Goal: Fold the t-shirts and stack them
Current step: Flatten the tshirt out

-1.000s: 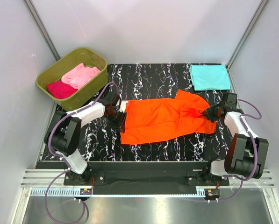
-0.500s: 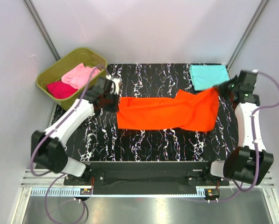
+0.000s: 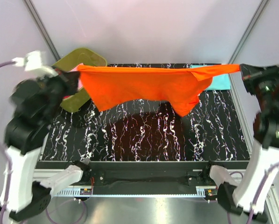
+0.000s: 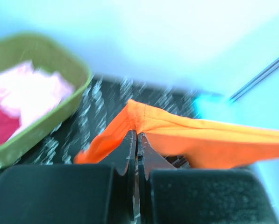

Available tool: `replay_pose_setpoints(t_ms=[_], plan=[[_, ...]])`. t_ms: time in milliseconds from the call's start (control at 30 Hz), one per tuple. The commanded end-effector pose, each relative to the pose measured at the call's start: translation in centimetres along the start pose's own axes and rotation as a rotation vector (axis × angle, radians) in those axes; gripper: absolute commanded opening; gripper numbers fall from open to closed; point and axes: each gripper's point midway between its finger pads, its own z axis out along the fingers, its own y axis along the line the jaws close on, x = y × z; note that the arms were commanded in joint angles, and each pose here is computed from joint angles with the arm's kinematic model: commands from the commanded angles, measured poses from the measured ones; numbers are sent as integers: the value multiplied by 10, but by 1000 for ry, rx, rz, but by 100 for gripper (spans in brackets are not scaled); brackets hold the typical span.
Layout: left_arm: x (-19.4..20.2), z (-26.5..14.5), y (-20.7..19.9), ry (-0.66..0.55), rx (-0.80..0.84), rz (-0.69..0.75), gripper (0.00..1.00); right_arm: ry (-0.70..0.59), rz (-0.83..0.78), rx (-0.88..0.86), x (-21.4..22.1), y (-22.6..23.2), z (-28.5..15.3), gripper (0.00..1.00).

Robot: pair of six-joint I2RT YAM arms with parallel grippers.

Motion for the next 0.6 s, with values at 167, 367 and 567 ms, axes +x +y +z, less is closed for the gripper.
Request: replay_pose_setpoints(t_ms=[167, 367, 567], plan=[[-66, -114, -25, -235, 249, -226, 0, -293, 22, -206, -44, 76, -191, 0], [-71, -140, -30, -263, 322, -213, 0, -271, 47, -231, -43, 86, -202, 0], [-41, -72, -10, -190, 148, -97, 0, -82, -10, -121, -26, 63, -104, 0]])
